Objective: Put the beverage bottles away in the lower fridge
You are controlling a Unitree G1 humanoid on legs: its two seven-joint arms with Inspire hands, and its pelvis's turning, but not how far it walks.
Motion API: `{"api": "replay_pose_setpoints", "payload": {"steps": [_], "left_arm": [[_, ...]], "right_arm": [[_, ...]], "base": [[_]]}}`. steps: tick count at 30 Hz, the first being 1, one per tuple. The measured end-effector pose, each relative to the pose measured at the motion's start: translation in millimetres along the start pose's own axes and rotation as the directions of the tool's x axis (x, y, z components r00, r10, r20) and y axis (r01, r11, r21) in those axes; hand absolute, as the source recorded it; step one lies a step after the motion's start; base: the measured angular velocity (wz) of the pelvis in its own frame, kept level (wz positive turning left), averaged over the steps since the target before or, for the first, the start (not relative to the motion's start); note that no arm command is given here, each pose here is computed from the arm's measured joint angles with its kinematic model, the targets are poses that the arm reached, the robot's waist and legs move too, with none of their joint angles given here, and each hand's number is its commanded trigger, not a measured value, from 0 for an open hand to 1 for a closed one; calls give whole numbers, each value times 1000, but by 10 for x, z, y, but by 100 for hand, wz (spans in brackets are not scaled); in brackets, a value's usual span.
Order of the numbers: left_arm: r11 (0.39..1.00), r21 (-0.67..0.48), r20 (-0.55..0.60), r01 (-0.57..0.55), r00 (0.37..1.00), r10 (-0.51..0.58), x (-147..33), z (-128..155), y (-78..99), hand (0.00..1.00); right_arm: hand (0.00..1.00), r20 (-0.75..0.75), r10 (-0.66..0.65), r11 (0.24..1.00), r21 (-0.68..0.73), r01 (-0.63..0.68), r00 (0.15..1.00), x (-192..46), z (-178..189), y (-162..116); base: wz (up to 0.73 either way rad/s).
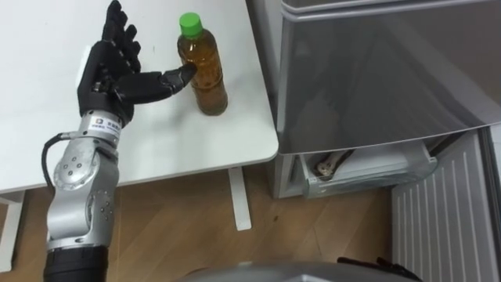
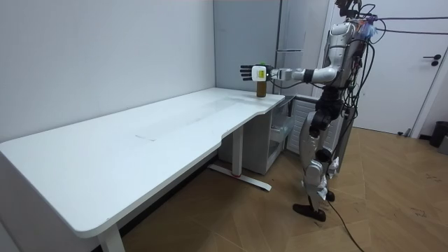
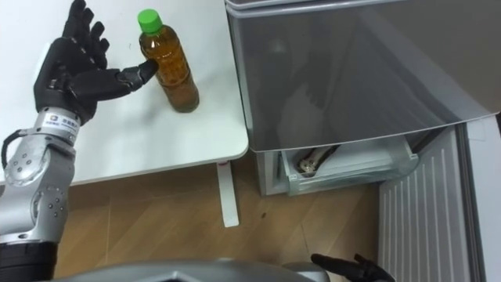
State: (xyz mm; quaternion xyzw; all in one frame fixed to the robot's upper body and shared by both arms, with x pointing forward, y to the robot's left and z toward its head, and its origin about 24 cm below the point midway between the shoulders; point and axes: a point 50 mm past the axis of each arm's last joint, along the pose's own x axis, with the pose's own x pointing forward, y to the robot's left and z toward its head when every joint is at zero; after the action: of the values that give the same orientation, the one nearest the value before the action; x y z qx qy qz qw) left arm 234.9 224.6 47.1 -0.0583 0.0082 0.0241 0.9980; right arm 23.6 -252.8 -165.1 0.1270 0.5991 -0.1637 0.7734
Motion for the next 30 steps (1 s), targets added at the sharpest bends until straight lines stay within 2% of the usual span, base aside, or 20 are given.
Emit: {"api": "replay_pose_setpoints", "payload": {"steps": [6,15,24,30], "left_arm": [[1000,14,3,-9,1000,9,13,8,-6,0],[999,8,-23,35,999,-34,126,-51,-115,0],[986,-13,-40,167,985,-167,206,-61,-296,0],[976,-17,-50,216,975,-217,222,-59,-334,0]], "right_arm": [[0,3,6,1000,-4,-6,1000,8,19,32],[0,22,27,1000,-17,-27,999,26,72,116],[0,26,26,1000,-14,-25,999,27,87,114],[0,26,16,1000,-16,-15,1000,28,92,109]], "base": [[0],[-1],[-1],[0]]}}
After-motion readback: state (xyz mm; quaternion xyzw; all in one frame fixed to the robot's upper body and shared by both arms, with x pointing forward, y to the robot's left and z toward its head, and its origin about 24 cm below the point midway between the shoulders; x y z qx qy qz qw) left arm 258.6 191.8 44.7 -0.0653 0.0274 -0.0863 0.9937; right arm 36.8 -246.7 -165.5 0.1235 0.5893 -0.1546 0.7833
